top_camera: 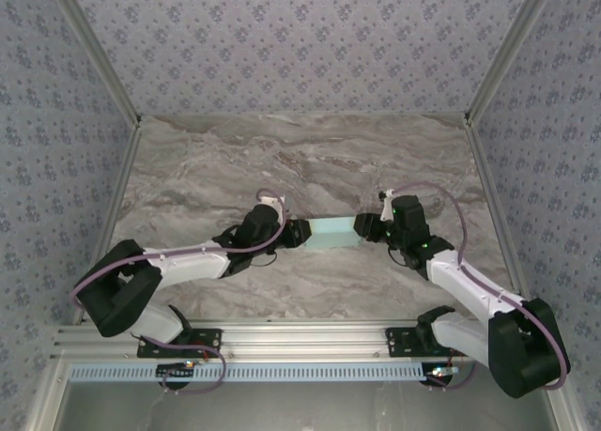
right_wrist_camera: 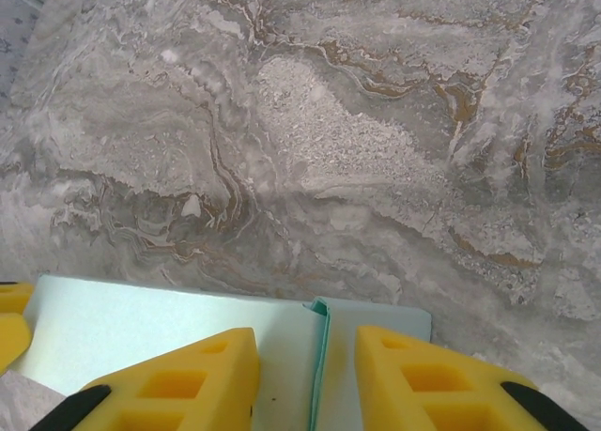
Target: Fold the paper box
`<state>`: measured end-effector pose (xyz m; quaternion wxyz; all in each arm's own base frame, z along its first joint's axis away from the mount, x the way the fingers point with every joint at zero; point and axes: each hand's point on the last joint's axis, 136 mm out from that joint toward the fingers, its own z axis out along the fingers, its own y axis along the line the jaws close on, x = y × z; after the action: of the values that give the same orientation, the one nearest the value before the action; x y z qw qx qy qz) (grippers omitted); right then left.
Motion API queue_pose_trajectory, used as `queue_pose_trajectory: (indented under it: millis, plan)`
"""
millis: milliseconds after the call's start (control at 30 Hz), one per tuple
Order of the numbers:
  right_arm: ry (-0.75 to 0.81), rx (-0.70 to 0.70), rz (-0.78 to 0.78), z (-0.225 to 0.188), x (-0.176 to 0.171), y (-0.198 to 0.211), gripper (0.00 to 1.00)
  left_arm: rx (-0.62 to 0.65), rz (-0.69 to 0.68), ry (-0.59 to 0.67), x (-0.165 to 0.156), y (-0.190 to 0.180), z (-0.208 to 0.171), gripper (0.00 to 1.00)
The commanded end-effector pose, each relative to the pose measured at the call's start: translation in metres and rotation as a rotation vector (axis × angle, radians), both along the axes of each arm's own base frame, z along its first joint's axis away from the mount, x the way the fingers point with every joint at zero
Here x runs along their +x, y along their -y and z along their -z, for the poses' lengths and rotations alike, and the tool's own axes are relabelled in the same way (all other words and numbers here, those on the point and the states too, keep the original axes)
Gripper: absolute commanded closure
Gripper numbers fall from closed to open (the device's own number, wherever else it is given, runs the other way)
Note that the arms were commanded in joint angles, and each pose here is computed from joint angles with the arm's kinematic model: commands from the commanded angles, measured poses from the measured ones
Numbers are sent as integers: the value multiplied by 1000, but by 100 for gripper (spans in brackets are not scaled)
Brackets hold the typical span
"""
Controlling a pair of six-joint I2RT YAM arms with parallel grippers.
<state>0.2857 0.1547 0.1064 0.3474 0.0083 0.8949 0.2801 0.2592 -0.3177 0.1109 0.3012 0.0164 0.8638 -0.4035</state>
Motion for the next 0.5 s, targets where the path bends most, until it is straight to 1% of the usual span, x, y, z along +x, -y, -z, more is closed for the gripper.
queue_pose_trajectory:
  millis: [0,133,333,467]
  plan:
    - [-306,-132,0,74,-53,22,66,178,15,-206,-33,-31,71,68]
    - [-319,-137,4,78,-58,25,68,175,11,-226,-35,-35,77,73]
    - [-341,-115,10,88,-64,25,73,139,-11,-291,-42,-41,100,80]
    - [-341,-76,-2,85,-61,19,79,125,-5,-283,-38,-35,96,83]
